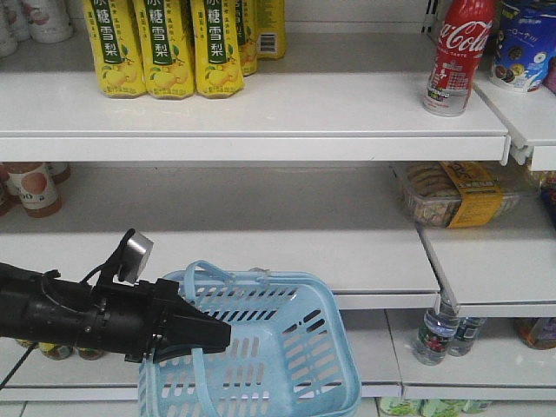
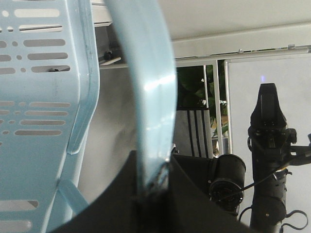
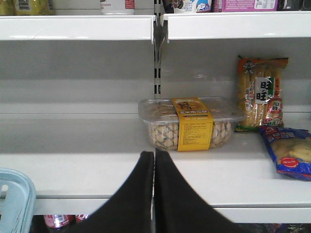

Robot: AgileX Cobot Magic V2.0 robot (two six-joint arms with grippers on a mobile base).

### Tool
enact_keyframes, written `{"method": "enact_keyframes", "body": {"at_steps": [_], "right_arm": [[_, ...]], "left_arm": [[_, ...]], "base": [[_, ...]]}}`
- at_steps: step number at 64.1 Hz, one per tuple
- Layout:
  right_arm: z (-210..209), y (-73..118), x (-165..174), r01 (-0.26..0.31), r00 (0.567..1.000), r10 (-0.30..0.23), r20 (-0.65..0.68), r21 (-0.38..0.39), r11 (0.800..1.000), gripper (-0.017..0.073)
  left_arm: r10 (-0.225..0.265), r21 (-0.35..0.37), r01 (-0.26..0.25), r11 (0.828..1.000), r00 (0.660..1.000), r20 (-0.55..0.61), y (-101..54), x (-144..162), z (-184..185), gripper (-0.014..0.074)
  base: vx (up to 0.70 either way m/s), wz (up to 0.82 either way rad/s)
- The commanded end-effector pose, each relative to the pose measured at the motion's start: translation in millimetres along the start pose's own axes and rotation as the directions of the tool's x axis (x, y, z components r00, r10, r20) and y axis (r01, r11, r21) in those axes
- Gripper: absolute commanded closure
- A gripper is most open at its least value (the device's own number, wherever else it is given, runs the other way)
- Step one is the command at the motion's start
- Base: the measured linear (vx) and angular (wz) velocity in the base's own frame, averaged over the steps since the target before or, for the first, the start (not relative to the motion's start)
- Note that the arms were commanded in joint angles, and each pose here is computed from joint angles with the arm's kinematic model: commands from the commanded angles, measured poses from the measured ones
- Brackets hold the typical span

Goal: Place coke in basket with both arms

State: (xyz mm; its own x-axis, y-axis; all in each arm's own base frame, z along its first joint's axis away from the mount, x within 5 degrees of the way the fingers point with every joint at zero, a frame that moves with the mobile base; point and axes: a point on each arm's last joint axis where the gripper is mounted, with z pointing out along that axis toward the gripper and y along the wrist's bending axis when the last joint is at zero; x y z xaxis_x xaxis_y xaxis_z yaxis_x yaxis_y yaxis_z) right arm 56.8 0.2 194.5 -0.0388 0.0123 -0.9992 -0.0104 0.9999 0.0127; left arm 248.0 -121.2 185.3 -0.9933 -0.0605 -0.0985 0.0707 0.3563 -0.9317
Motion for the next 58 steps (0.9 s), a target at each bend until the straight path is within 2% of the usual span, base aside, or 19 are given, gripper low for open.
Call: {"method": "enact_keyframes", "body": {"at_steps": [1, 58], "right_arm": [[-1.0, 0.7, -3.5, 0.018, 0.997, -0.017, 0.077, -0.007, 1.000, 0.0569], [-1.0, 0.7, -3.5, 0.018, 0.997, -0.017, 0.077, -0.007, 1.000, 0.0569]], "left_arm": [[0.044, 0.125, -0.046, 0.991, 0.999, 0.018, -25.5, -0.8, -5.7, 0.0599], [0.044, 0.125, -0.046, 0.991, 0.999, 0.018, -25.5, -0.8, -5.7, 0.0599]], "base": [[0.09, 0.03], [0.05, 0.02]]}}
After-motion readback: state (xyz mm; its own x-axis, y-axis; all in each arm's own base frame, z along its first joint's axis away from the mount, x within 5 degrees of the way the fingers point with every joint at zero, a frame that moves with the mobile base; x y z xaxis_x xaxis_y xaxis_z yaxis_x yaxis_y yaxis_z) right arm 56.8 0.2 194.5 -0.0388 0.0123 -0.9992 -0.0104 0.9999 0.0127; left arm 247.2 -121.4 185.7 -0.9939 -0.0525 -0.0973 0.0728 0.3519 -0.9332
